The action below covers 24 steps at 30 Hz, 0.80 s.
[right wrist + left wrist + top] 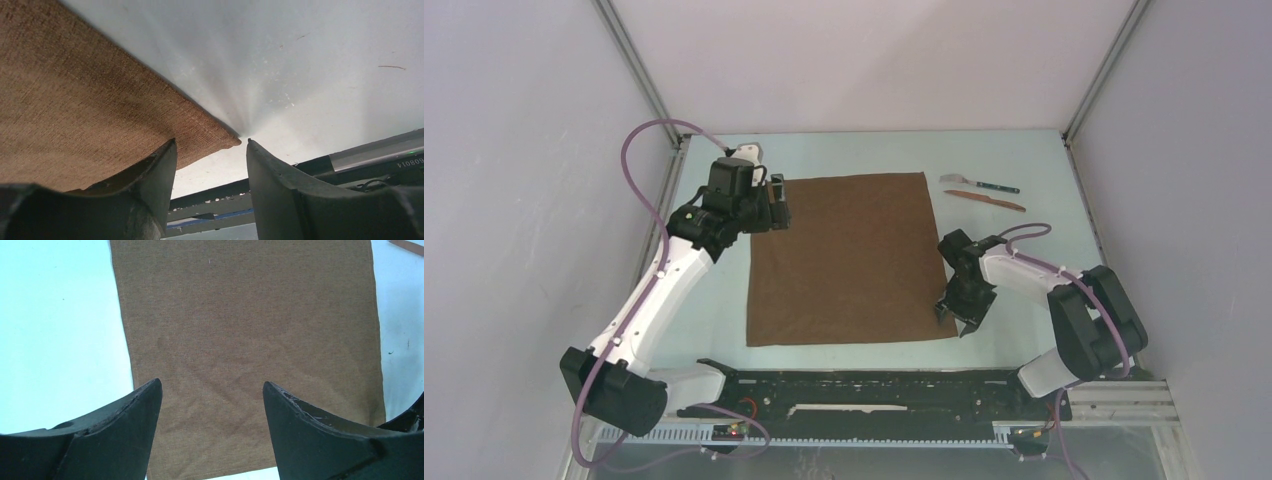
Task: Fold the napkin into a case and place the utensils inside
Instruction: Pick up the flattened napkin from the center of the board.
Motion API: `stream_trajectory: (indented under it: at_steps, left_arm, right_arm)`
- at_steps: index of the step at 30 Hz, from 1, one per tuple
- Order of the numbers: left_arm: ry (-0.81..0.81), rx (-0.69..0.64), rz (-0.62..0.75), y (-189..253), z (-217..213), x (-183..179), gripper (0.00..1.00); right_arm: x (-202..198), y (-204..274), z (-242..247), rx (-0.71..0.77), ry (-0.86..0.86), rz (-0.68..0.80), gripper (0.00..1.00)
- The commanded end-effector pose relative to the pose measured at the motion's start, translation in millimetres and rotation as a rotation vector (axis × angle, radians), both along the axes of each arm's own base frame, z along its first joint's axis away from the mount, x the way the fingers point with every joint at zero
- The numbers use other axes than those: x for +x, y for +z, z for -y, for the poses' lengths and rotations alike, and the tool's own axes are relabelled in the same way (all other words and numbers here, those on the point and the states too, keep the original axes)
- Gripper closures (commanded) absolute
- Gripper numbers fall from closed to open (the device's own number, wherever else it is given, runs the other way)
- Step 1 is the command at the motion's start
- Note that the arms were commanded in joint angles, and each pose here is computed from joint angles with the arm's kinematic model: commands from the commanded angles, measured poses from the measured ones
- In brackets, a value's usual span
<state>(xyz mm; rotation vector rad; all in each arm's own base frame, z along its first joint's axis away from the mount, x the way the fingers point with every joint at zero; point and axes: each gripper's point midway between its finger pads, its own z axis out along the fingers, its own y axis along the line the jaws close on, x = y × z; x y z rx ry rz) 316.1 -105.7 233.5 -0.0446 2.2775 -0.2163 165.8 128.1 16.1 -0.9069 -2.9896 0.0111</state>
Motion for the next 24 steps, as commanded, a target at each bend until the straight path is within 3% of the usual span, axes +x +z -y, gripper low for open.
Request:
stream_trajectory:
  at_steps: [1,6,16,24]
  left_arm:
    - [-0.027,-0.008,0.051,12.3,2.7,0.4,0.19]
    - [-0.027,-0.009,0.047,10.9,3.4,1.2,0.19]
    - [-0.031,-0.006,0.036,7.5,4.4,2.3,0.20]
    - [-0.028,-0.003,0.034,6.5,3.4,3.1,0.20]
  right_arm:
    - [1.5,-2.5,5.4,-0.025,-0.044,0.005,0.39]
    - [-0.9,-8.5,6.0,-0.025,-0.052,-0.007,0.50]
    - [-12.2,-19.1,6.2,-0.022,-0.081,-0.054,0.45]
    - [-14.5,-24.7,8.9,-0.055,-0.141,-0.075,0.46]
